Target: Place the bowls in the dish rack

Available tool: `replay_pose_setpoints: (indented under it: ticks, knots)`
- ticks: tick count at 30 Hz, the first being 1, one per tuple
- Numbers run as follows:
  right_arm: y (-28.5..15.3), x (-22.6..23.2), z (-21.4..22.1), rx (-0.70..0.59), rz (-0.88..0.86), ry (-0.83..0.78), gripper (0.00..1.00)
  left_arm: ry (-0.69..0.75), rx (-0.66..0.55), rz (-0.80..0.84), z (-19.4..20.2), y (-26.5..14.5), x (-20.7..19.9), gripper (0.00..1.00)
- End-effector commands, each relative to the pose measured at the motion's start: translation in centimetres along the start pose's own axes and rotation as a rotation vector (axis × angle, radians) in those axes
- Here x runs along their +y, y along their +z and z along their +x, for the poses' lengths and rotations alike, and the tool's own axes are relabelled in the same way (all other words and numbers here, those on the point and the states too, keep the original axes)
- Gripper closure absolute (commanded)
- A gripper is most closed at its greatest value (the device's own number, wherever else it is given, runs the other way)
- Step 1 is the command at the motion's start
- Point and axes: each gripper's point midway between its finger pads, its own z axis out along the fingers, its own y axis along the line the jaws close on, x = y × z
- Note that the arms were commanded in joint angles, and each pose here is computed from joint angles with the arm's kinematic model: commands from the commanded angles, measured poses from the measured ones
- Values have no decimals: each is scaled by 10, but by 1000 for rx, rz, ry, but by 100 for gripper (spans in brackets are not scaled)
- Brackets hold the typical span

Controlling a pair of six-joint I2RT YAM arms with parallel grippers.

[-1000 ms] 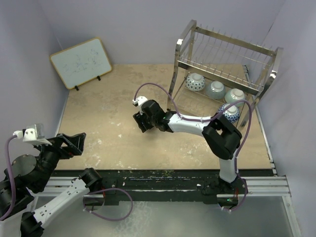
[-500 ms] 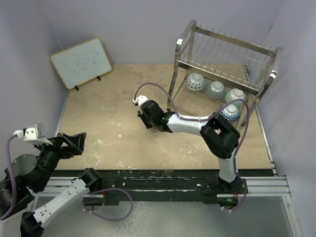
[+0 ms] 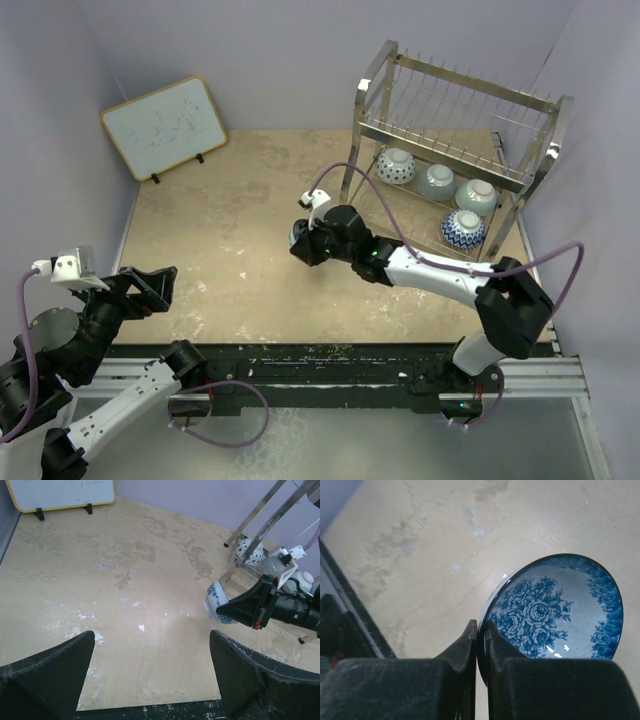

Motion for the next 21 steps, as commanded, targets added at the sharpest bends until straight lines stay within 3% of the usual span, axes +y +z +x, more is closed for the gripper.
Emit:
replay_pose_setpoints:
  ticks: [1, 13, 21]
  knots:
    - [-27, 11, -47, -181, -154, 131, 96, -22, -22, 22, -11, 4, -11, 1]
    - [-80, -46, -57, -308, -290, 324, 95, -16, -10, 23, -8, 9, -15, 1]
    - [-109, -86, -89, -411, -345, 429, 95, -15, -10, 35, -11, 11, -20, 1]
